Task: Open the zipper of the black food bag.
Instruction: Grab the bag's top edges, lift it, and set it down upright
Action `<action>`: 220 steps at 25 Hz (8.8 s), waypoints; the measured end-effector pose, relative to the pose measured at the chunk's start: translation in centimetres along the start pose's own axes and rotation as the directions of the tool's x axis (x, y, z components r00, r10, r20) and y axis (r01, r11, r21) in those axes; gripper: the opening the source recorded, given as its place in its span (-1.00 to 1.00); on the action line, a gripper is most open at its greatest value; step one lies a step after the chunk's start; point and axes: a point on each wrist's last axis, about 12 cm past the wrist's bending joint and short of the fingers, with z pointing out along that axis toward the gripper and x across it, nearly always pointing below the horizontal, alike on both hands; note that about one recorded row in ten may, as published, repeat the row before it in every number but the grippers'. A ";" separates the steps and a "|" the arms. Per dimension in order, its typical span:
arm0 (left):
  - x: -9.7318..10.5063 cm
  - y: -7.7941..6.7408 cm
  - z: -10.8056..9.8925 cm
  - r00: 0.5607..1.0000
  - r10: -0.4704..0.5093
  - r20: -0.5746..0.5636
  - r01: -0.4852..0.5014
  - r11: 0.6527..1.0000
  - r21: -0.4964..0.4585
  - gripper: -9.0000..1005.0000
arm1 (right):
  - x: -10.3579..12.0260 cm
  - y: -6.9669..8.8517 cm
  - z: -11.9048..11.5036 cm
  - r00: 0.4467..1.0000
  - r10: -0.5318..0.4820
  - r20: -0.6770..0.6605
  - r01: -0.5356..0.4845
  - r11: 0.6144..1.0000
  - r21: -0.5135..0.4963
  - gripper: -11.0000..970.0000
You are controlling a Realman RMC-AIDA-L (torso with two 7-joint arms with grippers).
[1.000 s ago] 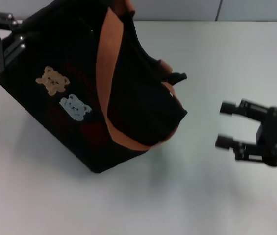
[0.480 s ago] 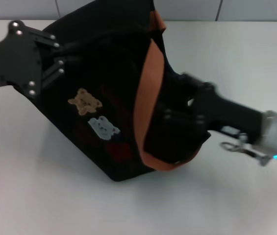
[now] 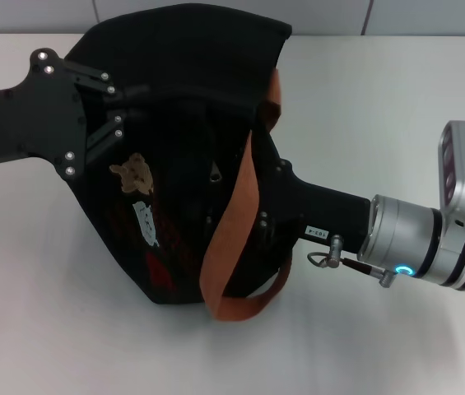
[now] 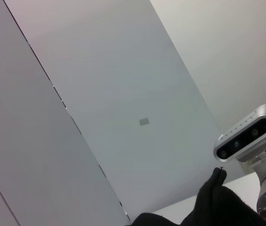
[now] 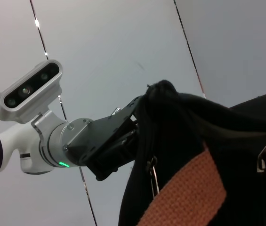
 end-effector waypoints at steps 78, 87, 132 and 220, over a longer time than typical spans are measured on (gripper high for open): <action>2.6 -3.5 0.0 0.993 -0.024 0.114 0.031 0.998 -0.063 -0.84 | 0.4 1.5 -5.8 0.913 -0.324 0.246 0.238 0.916 0.324 0.73; 2.7 -3.7 0.4 0.990 -0.034 0.139 0.043 0.997 -0.065 -0.84 | 0.1 1.2 -4.3 0.899 -0.357 0.255 0.233 0.881 0.412 0.73; 3.0 -3.9 0.2 0.990 -0.038 0.133 0.051 0.994 -0.095 -0.84 | 1.2 3.4 -4.0 0.867 -0.438 0.238 0.306 0.844 0.441 0.73; 4.1 -3.4 0.5 0.993 0.019 0.120 0.011 0.970 -0.242 -0.84 | -1.2 -0.1 -1.7 0.892 -0.399 0.212 0.312 0.883 0.351 0.73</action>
